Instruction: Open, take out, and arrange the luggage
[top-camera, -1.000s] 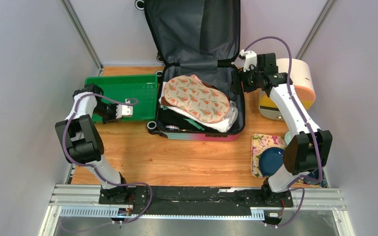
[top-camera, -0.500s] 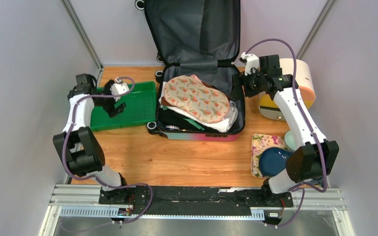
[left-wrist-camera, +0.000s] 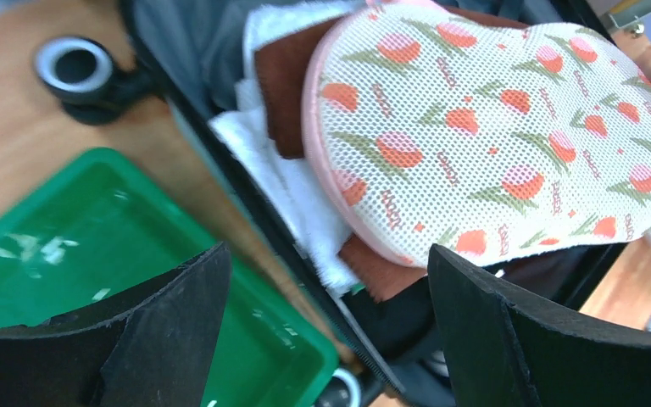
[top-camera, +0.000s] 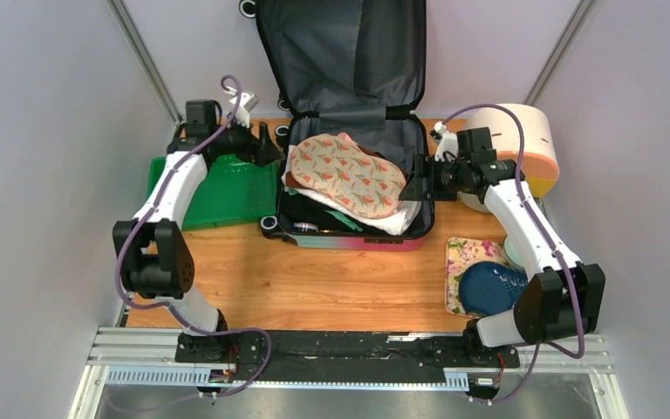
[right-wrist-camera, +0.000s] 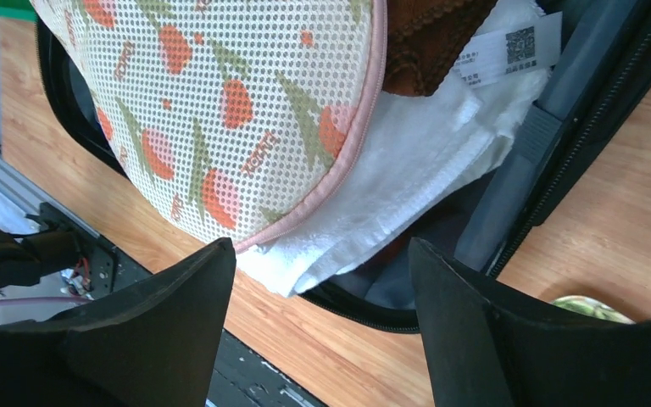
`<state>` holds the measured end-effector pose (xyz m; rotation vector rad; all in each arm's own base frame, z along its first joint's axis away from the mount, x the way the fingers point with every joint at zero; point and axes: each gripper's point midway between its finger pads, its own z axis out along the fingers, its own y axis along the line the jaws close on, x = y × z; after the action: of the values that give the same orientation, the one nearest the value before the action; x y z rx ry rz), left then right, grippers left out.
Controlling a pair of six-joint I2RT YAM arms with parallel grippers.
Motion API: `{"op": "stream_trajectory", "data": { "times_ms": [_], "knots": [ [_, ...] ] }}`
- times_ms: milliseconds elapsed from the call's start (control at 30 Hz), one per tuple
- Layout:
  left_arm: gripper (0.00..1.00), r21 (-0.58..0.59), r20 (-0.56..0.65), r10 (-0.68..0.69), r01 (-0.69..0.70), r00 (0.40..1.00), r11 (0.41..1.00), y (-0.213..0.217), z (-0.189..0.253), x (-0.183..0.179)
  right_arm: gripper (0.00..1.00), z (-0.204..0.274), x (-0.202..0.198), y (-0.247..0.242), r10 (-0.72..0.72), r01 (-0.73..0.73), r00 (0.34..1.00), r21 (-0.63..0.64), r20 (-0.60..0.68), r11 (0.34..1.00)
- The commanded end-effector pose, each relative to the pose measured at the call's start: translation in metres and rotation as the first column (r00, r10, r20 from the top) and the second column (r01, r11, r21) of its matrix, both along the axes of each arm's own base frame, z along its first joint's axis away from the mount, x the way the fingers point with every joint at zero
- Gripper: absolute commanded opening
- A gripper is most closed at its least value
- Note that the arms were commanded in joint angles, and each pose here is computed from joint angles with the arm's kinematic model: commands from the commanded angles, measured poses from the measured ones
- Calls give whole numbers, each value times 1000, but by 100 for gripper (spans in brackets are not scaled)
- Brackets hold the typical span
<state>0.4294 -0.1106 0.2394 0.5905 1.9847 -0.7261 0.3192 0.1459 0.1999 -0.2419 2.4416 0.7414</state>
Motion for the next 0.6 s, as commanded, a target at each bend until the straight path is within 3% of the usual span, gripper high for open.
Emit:
{"op": "stream_trajectory", "data": {
  "times_ms": [0, 233, 300, 333, 367, 400, 567],
  "knots": [
    [93, -74, -77, 38, -44, 996, 996, -29, -1, 17, 77, 14, 18, 20, -21, 17, 999, 121, 33, 992],
    [93, -61, -166, -38, 29, 985, 998, -61, -44, 29, 72, 2, 29, 34, 32, -31, 999, 137, -11, 990],
    [86, -112, -214, -69, 46, 974, 993, -69, -50, 27, 72, -1, 28, 37, 56, -54, 998, 130, -14, 990],
    [73, -129, -222, -90, 62, 971, 990, -74, -50, 24, 72, -3, 28, 36, 80, -80, 997, 102, 1, 992],
    [68, -129, -240, -90, 60, 967, 990, -76, -59, 19, 72, -10, 28, 34, 87, -86, 996, 81, -15, 993],
    [63, -136, -185, -85, 60, 979, 989, -77, -51, 23, 72, -12, 27, 33, 90, -88, 996, 67, -25, 994],
    [58, -159, -107, -77, 60, 991, 986, -83, -38, 17, 67, -12, 29, 30, 94, -94, 996, 44, -1, 995]
  ]
}}
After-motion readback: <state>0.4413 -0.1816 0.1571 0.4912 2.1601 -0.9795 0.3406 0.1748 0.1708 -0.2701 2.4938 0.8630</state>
